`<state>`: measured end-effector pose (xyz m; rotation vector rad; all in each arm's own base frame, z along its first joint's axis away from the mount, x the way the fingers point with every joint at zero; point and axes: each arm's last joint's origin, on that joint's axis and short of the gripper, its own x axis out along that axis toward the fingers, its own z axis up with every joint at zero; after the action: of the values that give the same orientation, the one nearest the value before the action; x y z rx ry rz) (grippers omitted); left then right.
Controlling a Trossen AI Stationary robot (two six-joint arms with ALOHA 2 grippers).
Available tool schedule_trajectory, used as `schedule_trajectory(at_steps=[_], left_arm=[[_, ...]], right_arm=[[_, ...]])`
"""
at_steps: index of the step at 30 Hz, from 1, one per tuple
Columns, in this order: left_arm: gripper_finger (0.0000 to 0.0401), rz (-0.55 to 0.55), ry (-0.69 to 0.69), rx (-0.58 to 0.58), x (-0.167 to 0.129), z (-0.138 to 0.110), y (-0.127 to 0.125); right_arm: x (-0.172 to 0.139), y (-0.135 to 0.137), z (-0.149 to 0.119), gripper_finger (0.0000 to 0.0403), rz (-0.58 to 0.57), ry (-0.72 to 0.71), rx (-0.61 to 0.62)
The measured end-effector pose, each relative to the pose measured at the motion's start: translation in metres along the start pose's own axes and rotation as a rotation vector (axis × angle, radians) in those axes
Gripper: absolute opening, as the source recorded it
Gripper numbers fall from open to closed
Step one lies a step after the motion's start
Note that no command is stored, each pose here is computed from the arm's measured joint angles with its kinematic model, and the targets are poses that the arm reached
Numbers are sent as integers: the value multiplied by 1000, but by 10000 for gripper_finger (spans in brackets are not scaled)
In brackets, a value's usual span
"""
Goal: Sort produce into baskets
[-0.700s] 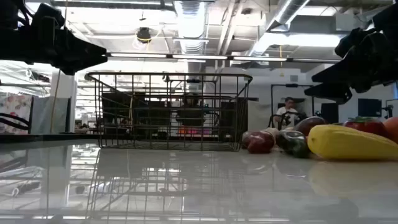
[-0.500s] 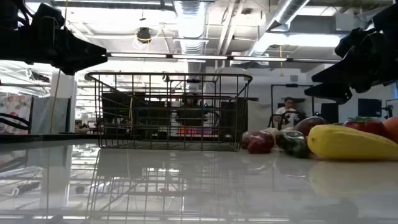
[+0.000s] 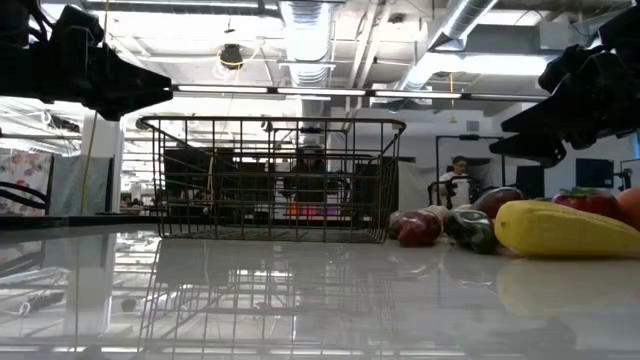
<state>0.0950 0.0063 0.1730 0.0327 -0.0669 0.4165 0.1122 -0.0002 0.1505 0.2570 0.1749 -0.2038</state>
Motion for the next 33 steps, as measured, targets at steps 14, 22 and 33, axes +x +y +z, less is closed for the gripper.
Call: schedule_trajectory(at_steps=[14, 22, 33], left_arm=[[249, 0, 0, 0, 0, 0, 0], [249, 0, 0, 0, 0, 0, 0], [249, 0, 0, 77, 0, 0, 0]], right_arm=[[0, 0, 0, 316, 0, 0, 0], [0, 0, 0, 316, 0, -1, 0], [0, 0, 0, 316, 0, -1, 0]])
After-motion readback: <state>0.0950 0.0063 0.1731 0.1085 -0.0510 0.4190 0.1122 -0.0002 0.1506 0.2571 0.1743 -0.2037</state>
